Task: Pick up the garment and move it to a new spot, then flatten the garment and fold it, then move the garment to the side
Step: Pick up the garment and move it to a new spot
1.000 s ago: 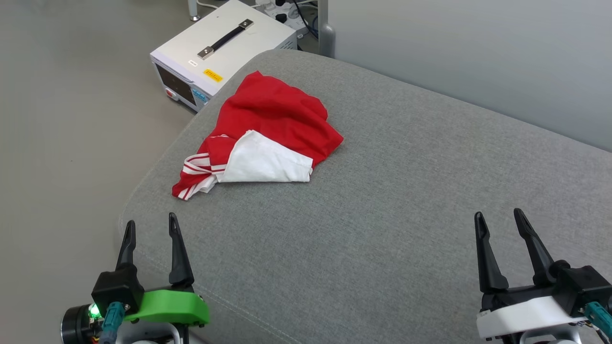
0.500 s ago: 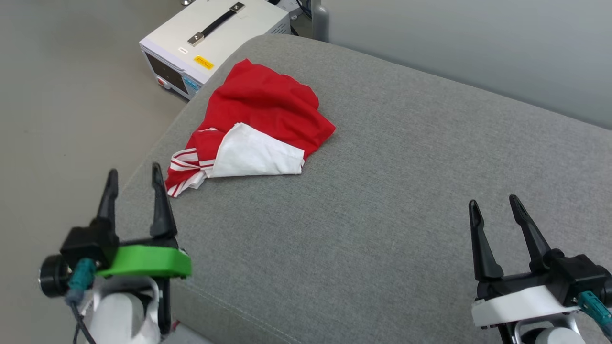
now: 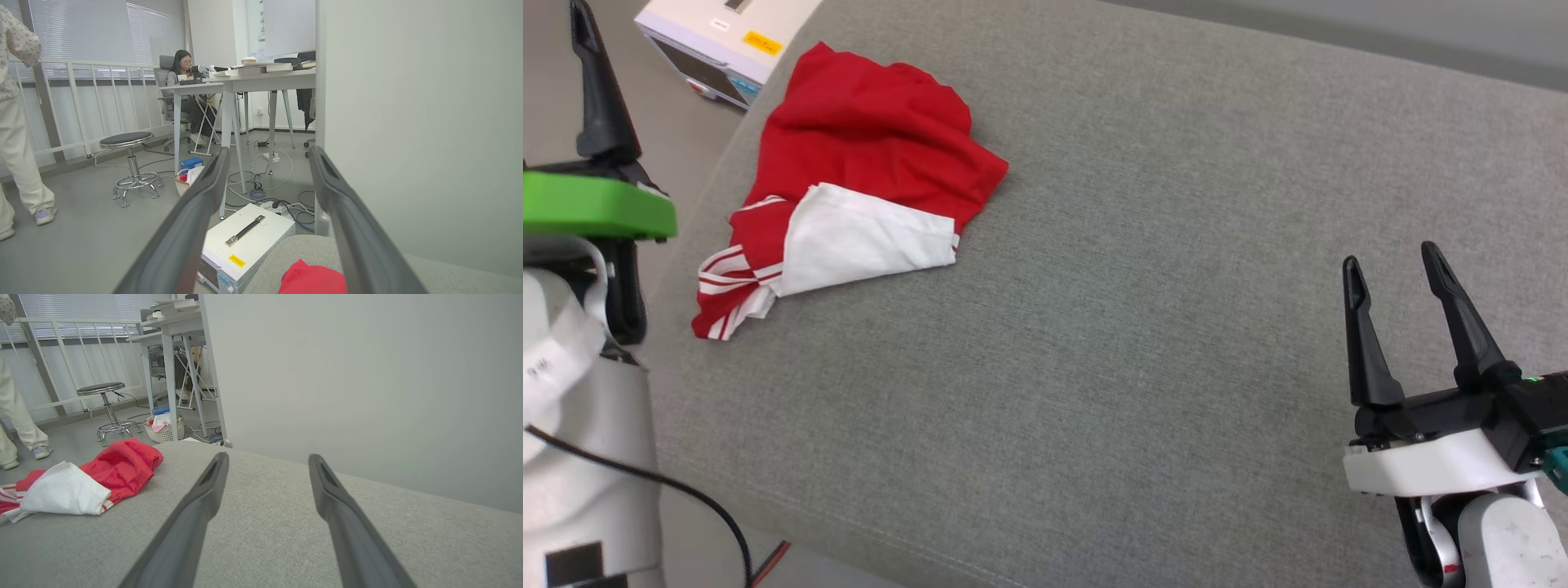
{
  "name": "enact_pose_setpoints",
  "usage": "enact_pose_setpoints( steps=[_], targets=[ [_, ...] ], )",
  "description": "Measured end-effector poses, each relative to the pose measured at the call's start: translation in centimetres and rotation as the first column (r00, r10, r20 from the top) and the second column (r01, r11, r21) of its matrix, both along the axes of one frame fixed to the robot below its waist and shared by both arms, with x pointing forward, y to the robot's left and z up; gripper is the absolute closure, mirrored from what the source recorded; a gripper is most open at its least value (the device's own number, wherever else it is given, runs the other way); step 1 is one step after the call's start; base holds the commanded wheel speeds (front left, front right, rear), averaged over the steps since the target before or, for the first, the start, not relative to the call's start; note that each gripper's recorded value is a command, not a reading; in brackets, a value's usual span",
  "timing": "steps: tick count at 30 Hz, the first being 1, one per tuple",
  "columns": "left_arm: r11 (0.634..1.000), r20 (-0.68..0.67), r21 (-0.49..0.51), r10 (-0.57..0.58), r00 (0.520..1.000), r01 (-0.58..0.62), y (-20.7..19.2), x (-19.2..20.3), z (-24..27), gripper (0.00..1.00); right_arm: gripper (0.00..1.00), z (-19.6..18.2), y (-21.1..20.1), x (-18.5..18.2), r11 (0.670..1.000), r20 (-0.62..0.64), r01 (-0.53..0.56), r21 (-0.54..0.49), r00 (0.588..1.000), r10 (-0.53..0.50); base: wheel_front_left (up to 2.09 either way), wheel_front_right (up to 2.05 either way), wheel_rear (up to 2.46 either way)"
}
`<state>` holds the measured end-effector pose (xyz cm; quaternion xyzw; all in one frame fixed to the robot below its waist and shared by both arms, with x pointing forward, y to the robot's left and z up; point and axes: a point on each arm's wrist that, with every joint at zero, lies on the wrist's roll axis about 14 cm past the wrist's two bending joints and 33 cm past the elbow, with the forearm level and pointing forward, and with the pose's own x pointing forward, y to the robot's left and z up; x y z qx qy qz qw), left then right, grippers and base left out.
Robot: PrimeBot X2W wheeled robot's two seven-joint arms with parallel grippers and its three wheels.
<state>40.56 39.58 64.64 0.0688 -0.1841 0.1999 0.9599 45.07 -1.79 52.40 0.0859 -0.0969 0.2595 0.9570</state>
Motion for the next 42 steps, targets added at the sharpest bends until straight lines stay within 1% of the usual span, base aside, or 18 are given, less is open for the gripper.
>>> enact_pose_setpoints(
  steps=[2,3,5,7,9,11,14,15,19,20,26,31,34,35,36,37,39,42],
  targets=[
    [0.999,-0.098,-0.037,-0.023,0.995,0.019,0.5,2.3,-1.7,0.0,0.0,-0.5,-0.7,0.6,1.0,-0.005,0.02,0.0,1.0,-0.02,0.0,0.0,0.0],
    [0.997,-0.169,-0.059,-0.05,0.984,0.041,0.3,3.6,-2.9,0.0,0.0,-0.7,-1.0,0.8,1.0,-0.01,0.028,-0.001,1.0,-0.028,0.0,0.0,0.0],
    [0.989,-0.247,-0.117,-0.113,0.962,0.086,-0.4,5.8,-4.4,0.0,0.0,-1.3,-1.5,1.3,0.999,-0.019,0.042,-0.002,0.999,-0.042,0.0,0.0,0.0],
    [0.975,-0.352,-0.186,-0.178,0.919,0.117,-1.2,7.9,-6.4,0.0,0.0,-1.9,-2.0,1.8,0.998,-0.026,0.056,-0.005,0.998,-0.056,0.0,0.0,0.0],
    [0.957,-0.474,-0.263,-0.239,0.847,0.123,-1.9,9.0,-9.1,0.0,0.0,-2.5,-2.5,2.1,0.998,-0.035,0.067,-0.01,0.997,-0.067,0.0,0.0,0.0],
    [0.934,-0.594,-0.341,-0.302,0.746,0.107,-2.7,9.5,-12.3,0.0,0.0,-3.1,-2.9,2.5,0.997,-0.043,0.074,-0.017,0.996,-0.074,0.0,0.0,0.0],
    [0.919,-0.723,-0.388,-0.352,0.595,0.073,-3.5,9.4,-15.7,0.0,0.0,-3.8,-3.4,3.0,0.996,-0.053,0.086,-0.023,0.995,-0.087,0.0,0.0,0.0],
    [0.915,-0.769,-0.4,-0.369,0.523,0.057,-3.8,9.2,-17.1,0.0,0.0,-4.0,-3.6,3.3,0.996,-0.054,0.092,-0.022,0.994,-0.093,0.0,0.0,0.0],
    [0.905,-0.855,-0.425,-0.409,0.319,0.022,-5.1,8.5,-20.8,0.0,0.0,-4.7,-4.3,3.9,0.993,-0.059,0.112,-0.026,0.992,-0.113,0.0,0.0,0.0],
    [0.906,-0.874,-0.423,-0.413,0.257,0.016,-5.6,8.2,-21.9,0.0,0.0,-5.0,-4.5,4.1,0.993,-0.064,0.118,-0.028,0.991,-0.12,0.0,0.0,0.0],
    [0.909,-0.908,-0.418,-0.417,0.024,-0.011,-7.4,6.3,-27.2,0.0,0.0,-6.3,-5.5,4.6,0.989,-0.087,0.145,-0.042,0.985,-0.148,0.0,0.0,0.0],
    [0.913,-0.911,-0.407,-0.407,-0.059,-0.013,-7.9,5.9,-29.5,0.0,0.0,-7.0,-6.1,4.7,0.986,-0.101,0.16,-0.051,0.981,-0.164,0.0,0.0,0.0],
    [0.913,-0.91,-0.407,-0.406,-0.079,-0.011,-8.1,6.0,-30.1,0.0,0.0,-7.2,-6.5,4.7,0.984,-0.106,0.169,-0.053,0.979,-0.173,0.0,0.0,0.0],
    [0.915,-0.911,-0.404,-0.403,-0.085,-0.008,-8.2,6.1,-30.1,0.14,0.0,-7.2,-6.6,4.7,0.984,-0.106,0.171,-0.054,0.979,-0.176,0.0,0.0,0.0],
    [0.916,-0.912,-0.402,-0.4,-0.087,-0.004,-8.2,6.1,-30.1,0.65,0.0,-7.2,-6.6,4.7,0.984,-0.105,0.172,-0.054,0.979,-0.177,0.0,0.0,0.0],
    [0.915,-0.911,-0.404,-0.403,-0.084,-0.002,-8.2,6.1,-30.1,1.0,0.0,-7.1,-6.6,4.7,0.983,-0.104,0.173,-0.055,0.979,-0.178,0.0,0.0,0.0],
    [0.906,-0.904,-0.423,-0.422,-0.069,0.001,-8.6,6.2,-29.9,1.0,0.0,-6.9,-6.7,4.7,0.983,-0.1,0.175,-0.053,0.979,-0.18,0.0,0.0,0.0],
    [0.897,-0.897,-0.442,-0.442,-0.007,0.021,-8.9,6.8,-29.1,1.0,0.0,-6.1,-6.6,4.6,0.983,-0.09,0.177,-0.041,0.98,-0.18,0.0,0.0,0.0]
  ],
)
